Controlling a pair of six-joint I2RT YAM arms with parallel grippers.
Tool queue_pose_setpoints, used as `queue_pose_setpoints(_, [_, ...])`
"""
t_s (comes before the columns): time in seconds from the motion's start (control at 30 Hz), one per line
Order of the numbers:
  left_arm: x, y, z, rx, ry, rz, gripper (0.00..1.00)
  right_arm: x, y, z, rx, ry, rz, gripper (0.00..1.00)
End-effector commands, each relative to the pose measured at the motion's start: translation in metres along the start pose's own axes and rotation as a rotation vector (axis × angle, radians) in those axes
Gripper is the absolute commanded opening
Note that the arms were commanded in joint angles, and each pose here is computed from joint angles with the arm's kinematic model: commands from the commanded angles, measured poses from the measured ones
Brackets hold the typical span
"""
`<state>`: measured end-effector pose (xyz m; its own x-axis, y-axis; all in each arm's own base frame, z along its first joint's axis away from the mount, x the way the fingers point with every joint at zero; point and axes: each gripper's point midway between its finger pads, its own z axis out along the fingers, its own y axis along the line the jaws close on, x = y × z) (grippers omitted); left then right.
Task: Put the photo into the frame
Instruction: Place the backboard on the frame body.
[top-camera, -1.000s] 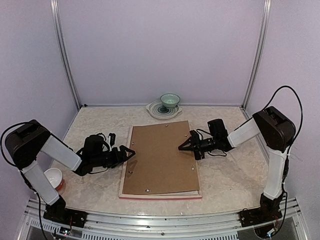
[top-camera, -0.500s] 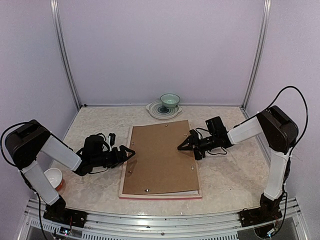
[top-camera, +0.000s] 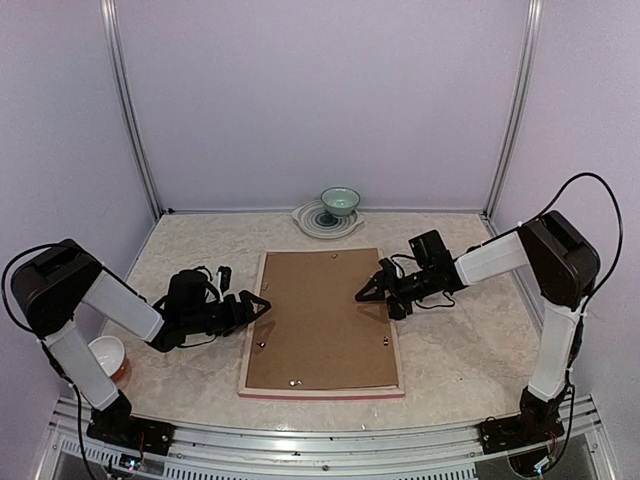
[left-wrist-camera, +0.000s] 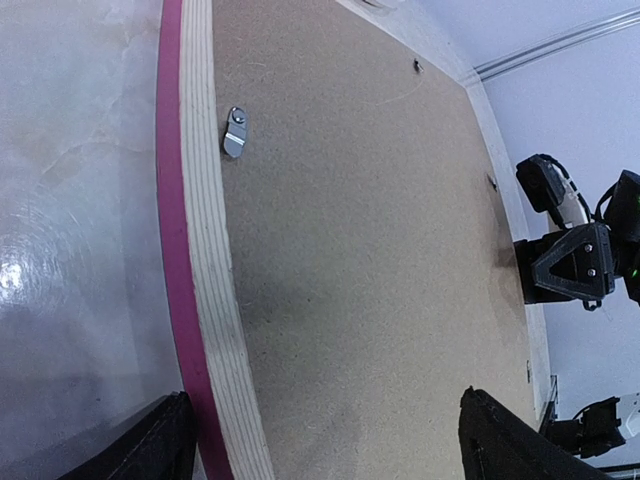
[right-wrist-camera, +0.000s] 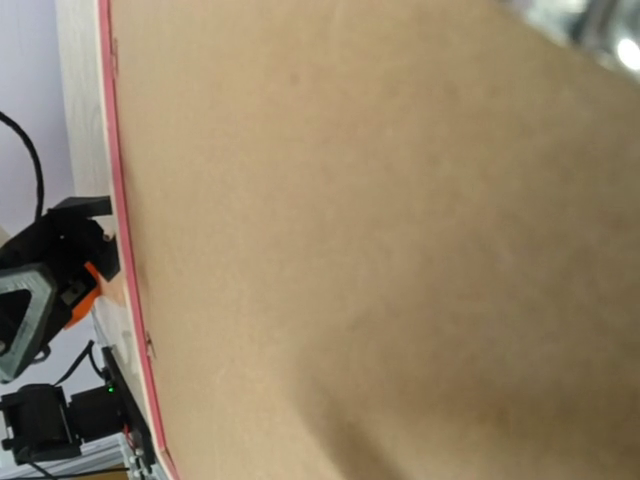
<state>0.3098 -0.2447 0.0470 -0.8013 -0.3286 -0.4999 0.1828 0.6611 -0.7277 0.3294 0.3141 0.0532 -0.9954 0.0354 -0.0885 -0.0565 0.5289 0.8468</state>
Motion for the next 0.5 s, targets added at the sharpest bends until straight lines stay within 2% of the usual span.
queue_pose_setpoints(0.0, [0.0242, 0.0137, 0.0008, -0.034, 0.077, -0.031, 0.9, -0.0044, 0.0147, -0.0063, 0.016, -0.024, -0.052, 0.68])
queue_pose_setpoints(0.47, [0.0246, 0.0125, 0.0015, -0.026, 0.08, -0.037, 0.9, -0.0063, 0.0164, -0.0111, 0.083, -0.039, -0.084, 0.69])
